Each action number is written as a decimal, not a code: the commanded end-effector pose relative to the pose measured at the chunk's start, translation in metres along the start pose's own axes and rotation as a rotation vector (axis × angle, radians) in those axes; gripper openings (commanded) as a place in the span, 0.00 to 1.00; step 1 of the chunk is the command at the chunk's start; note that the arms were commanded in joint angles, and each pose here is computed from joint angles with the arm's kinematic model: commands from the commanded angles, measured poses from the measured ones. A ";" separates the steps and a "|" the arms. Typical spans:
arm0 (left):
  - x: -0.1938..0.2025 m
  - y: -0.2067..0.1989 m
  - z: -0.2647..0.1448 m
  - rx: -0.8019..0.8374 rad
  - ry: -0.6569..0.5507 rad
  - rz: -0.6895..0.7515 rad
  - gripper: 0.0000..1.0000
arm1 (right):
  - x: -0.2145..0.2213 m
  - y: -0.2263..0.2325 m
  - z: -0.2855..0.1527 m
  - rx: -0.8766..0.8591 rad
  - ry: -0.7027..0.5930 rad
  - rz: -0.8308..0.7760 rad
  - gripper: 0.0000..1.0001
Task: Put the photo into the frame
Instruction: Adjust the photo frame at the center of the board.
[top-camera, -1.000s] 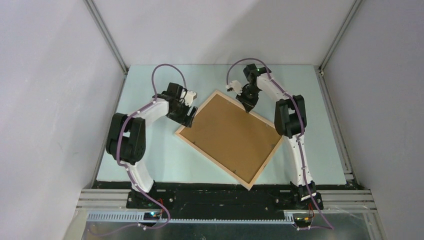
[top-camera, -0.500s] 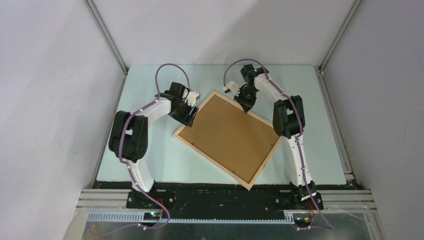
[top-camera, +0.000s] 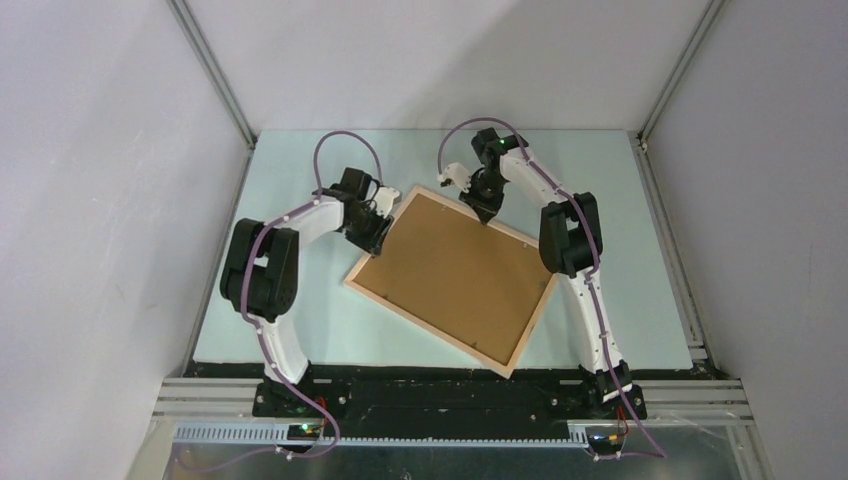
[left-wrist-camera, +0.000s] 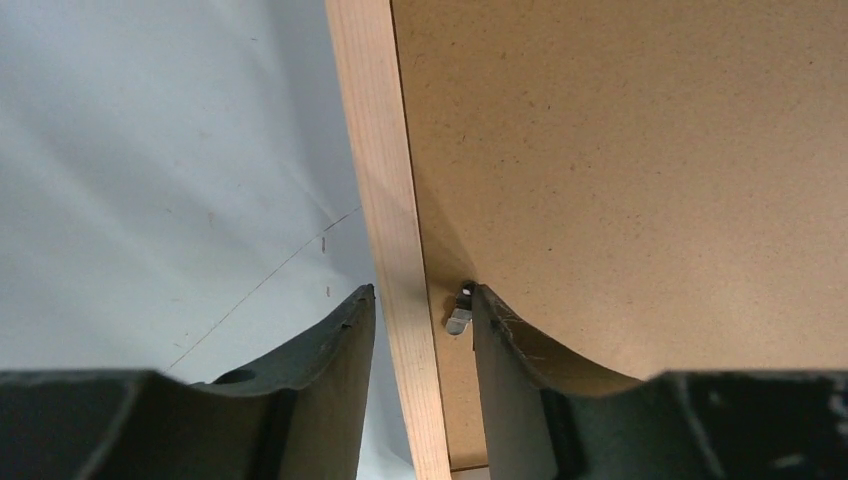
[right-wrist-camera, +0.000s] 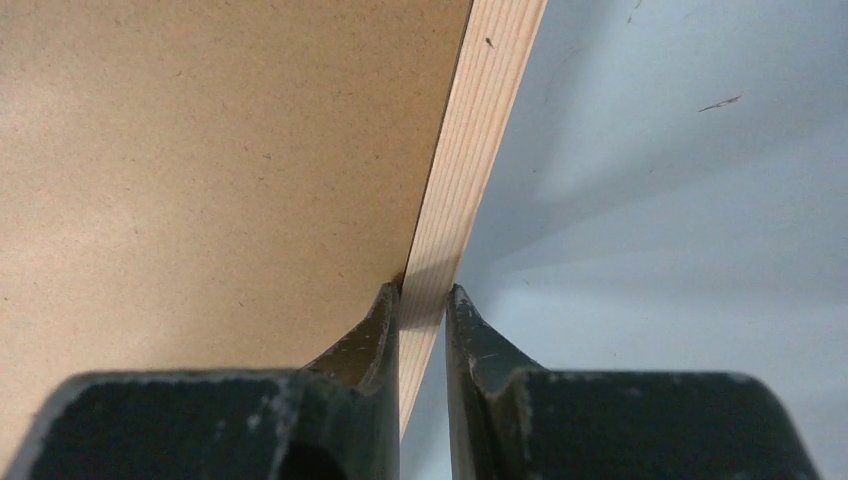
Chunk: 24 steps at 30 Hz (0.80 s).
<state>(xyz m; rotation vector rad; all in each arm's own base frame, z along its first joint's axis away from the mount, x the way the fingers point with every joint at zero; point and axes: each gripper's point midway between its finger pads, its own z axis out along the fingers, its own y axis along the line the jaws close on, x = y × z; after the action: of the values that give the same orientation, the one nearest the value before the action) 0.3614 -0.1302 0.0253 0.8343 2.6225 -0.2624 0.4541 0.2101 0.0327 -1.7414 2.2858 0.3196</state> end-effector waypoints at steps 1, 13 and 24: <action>0.016 -0.013 0.001 0.055 0.022 0.015 0.45 | -0.026 -0.031 -0.012 0.125 -0.070 -0.065 0.00; 0.045 -0.051 -0.019 0.183 0.038 -0.045 0.45 | -0.032 -0.054 -0.014 0.234 -0.053 -0.100 0.17; 0.034 -0.054 -0.024 0.153 0.026 0.001 0.53 | -0.031 -0.041 -0.015 0.214 -0.054 -0.088 0.25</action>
<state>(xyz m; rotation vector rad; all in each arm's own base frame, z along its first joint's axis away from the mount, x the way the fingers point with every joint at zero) 0.2998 -0.1410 0.0220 0.8709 2.6636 -0.4387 0.4802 0.2184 0.0345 -1.7263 2.2105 0.1879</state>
